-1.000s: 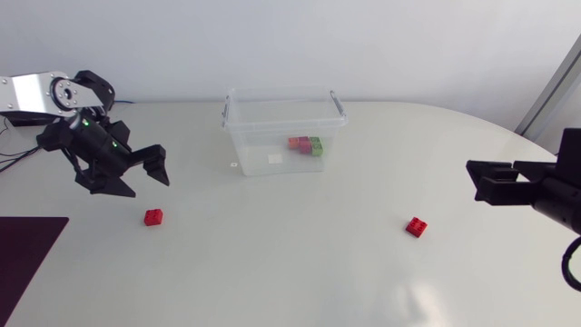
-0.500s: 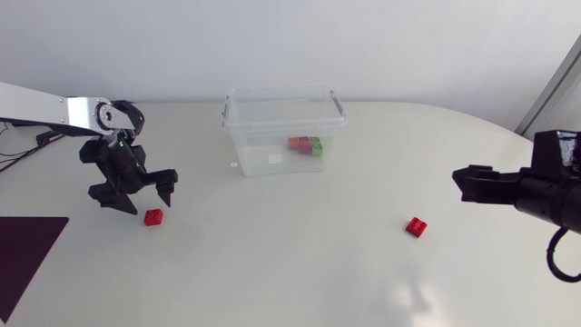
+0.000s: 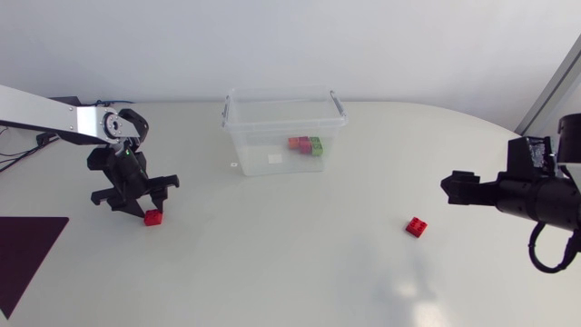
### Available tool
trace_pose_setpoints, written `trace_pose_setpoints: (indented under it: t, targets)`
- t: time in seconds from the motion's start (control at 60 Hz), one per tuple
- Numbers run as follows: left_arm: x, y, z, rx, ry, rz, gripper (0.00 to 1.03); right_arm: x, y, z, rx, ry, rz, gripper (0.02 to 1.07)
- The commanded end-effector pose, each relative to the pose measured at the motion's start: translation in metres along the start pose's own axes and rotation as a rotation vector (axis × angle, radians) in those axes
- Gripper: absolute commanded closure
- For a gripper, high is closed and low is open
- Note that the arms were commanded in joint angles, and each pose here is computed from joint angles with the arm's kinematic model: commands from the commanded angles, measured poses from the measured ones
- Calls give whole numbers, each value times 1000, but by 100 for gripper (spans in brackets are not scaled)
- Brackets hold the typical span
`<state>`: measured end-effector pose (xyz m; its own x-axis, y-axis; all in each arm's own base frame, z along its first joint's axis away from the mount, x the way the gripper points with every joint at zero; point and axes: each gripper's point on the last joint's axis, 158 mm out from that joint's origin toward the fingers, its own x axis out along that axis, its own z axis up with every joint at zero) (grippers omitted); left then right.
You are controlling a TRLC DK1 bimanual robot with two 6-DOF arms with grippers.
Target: Place the duplo bricks in the container
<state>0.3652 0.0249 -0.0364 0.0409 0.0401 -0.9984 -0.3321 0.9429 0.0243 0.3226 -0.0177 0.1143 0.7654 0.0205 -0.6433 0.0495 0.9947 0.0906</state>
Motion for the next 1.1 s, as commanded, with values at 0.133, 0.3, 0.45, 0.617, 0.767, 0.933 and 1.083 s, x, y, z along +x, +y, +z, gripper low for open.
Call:
trace_pose_setpoints:
  t: [0.133, 0.3, 0.45, 0.617, 0.767, 0.933, 1.083]
  targets:
    - [18, 1, -25, 23, 67, 29, 64, 15, -2, -5, -11, 38, 9, 7]
    - [12, 2, -23, 58, 34, 20, 85, 31, -1, -20, -128, 193, 36, 7]
    - [-1, -2, -20, 101, 0, 10, 87, 45, -15, -35, -153, 340, 34, 8]
    - [-33, -15, -10, 179, -95, -16, 87, 60, -10, -34, -132, 372, 68, 12]
    - [-63, -26, -2, 226, -176, -40, 87, 76, 1, -55, -306, 481, 170, 12]
    - [-103, -47, 1, 328, -282, -70, 87, 90, 1, -72, -491, 531, 243, 12]
    - [-133, -65, 7, 420, -357, -94, 87, 92, 1, -82, -580, 558, 302, 13]
